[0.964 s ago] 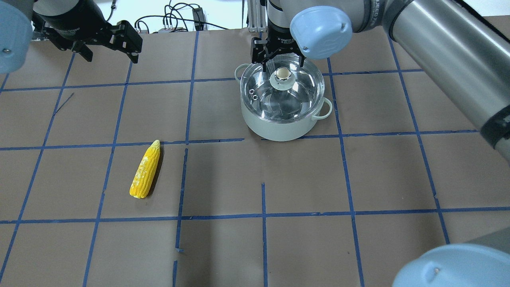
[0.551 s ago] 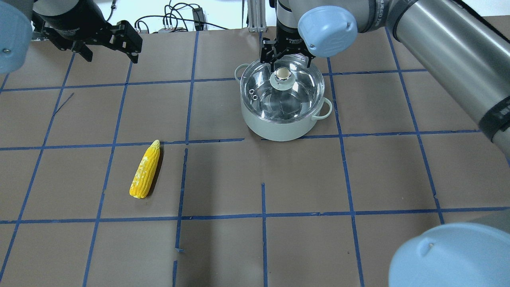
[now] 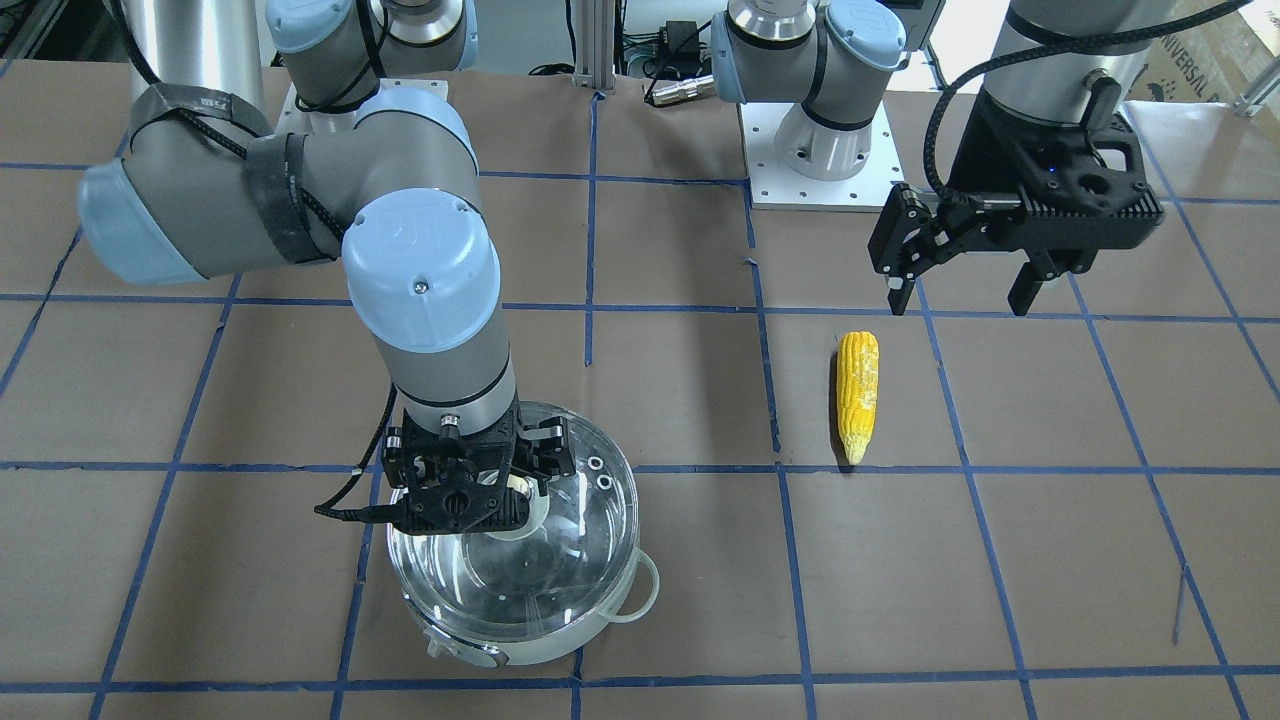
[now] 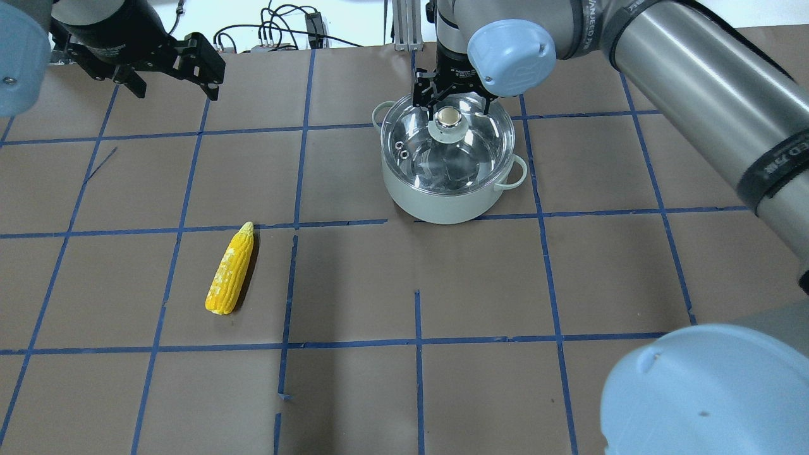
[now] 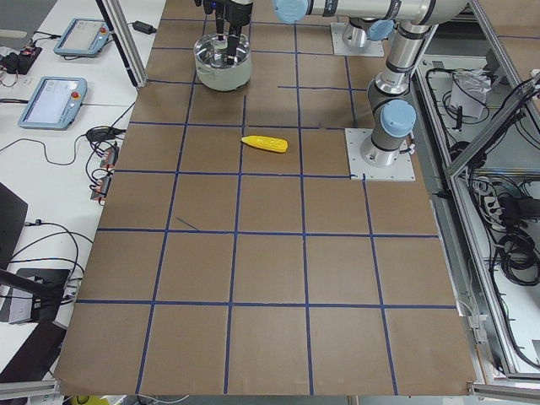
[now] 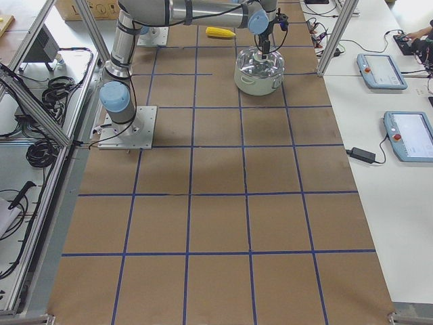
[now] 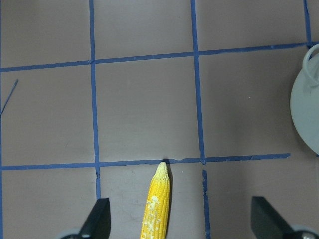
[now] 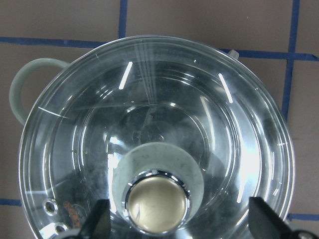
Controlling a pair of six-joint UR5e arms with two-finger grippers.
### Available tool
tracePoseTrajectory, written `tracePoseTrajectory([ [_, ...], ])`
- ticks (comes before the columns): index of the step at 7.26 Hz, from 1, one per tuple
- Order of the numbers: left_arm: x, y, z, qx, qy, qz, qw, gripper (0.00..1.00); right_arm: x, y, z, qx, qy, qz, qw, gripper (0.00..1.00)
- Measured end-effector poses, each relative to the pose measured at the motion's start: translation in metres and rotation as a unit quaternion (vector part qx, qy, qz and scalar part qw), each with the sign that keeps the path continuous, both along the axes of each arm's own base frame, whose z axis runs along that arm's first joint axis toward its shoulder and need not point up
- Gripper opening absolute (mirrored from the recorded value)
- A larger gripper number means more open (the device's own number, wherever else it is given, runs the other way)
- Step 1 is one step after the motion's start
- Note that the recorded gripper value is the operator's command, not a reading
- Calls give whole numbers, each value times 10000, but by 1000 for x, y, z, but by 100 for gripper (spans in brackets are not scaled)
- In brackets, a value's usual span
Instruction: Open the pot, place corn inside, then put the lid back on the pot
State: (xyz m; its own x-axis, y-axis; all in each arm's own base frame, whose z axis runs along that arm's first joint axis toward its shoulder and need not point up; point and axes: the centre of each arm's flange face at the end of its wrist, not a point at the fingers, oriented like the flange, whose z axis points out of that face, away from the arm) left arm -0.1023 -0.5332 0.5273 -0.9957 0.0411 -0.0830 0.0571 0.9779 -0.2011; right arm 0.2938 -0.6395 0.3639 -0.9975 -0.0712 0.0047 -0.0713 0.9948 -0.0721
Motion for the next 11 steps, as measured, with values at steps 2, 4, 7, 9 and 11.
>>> tracePoseTrajectory([
  [2, 0, 0, 0, 2, 0, 3, 10000, 100, 3, -1, -6, 30, 6, 10, 10000, 95],
  [4, 0, 0, 0, 4, 0, 2, 10000, 100, 6, -1, -10, 52, 11, 29, 10000, 92],
  [7, 1, 0, 0, 4, -1, 9, 10000, 100, 6, -1, -13, 73, 12, 38, 10000, 67],
  [9, 1, 0, 0, 8, -1, 12, 10000, 100, 8, -2, -17, 98, 14, 40, 9999, 46],
  [11, 1, 0, 0, 3, 0, 16, 10000, 100, 8, -2, -14, 85, 12, 34, 10000, 38],
])
